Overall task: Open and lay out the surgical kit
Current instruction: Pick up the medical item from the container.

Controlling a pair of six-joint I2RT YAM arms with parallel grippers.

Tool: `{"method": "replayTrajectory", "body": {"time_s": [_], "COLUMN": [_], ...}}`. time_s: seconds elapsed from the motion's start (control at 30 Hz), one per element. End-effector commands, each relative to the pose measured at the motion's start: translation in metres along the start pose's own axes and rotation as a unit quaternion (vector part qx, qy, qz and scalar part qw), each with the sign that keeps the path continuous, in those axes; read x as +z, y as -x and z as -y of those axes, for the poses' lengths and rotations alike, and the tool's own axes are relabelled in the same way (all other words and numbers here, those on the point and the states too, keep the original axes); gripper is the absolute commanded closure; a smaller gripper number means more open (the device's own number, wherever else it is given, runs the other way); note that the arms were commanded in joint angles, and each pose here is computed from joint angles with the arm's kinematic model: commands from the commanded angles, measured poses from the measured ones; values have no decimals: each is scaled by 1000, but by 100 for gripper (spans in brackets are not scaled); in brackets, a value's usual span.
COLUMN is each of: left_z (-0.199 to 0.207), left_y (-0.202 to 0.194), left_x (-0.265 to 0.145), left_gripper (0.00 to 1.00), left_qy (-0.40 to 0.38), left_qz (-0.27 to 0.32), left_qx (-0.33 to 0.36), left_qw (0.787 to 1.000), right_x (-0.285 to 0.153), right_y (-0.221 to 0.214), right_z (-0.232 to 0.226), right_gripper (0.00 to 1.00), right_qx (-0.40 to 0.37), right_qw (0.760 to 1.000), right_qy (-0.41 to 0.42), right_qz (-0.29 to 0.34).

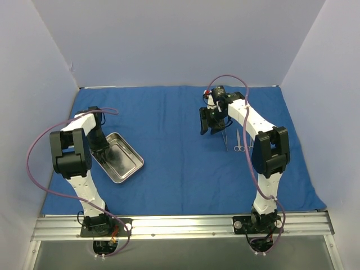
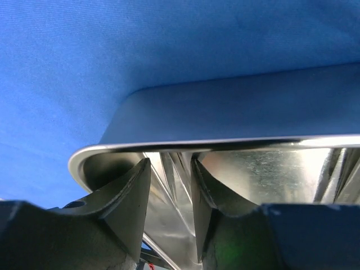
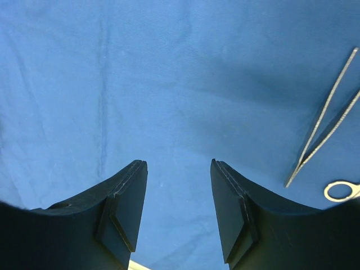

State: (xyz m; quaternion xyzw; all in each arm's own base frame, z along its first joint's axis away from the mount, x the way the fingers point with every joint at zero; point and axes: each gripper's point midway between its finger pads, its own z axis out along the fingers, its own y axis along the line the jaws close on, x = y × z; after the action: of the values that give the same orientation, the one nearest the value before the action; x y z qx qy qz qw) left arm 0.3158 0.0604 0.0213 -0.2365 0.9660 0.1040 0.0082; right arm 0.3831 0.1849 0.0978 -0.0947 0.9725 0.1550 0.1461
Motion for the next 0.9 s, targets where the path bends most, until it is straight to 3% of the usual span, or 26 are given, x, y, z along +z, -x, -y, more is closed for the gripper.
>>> {"method": "replayTrajectory", "body": {"time_s": [0.0,0.13,0.17,0.23,0.33,0.47,0.63,0.7,0.73,0.83,0.87], "left_z": [9,12,13,15,17,21,53,85,114,159,177], "left_y": [12,15,15,11,6,2,3,7,-7,-16,-37], "left_x": [10,14,15,14,7,-23,-106,-143,-169,-207,-225], "left_gripper": [57,67,75,80,97,98,98,98,98,98,98], "left_qy": [-23,-30,-33,-39,-53,-91,-208,-309,-400,-538,-586], "left_qz": [7,5,3,-3,-5,9,72,106,89,75,43], "left_qx": [-9,-8,-7,-6,-6,-12,15,50,79,115,142], "left_qw": [1000,1000,999,999,999,996,975,944,909,832,797], "right_x": [-26,-27,-26,-28,-33,-38,-45,-45,-47,-51,-52], "right_y": [4,5,4,7,12,25,47,57,65,73,83], "right_z": [1,2,2,1,0,0,-10,-29,-39,-84,-96], "right_gripper": [51,51,51,51,51,51,51,51,51,51,51], "right_qx": [5,8,8,6,5,0,2,-2,-7,-7,-13], "right_qw": [1000,1000,1000,1000,1000,999,999,999,997,982,974], "right_qy": [3,0,-1,-7,-17,-35,-22,25,51,181,214], "right_qz": [21,21,17,19,22,24,37,40,51,51,69]}}
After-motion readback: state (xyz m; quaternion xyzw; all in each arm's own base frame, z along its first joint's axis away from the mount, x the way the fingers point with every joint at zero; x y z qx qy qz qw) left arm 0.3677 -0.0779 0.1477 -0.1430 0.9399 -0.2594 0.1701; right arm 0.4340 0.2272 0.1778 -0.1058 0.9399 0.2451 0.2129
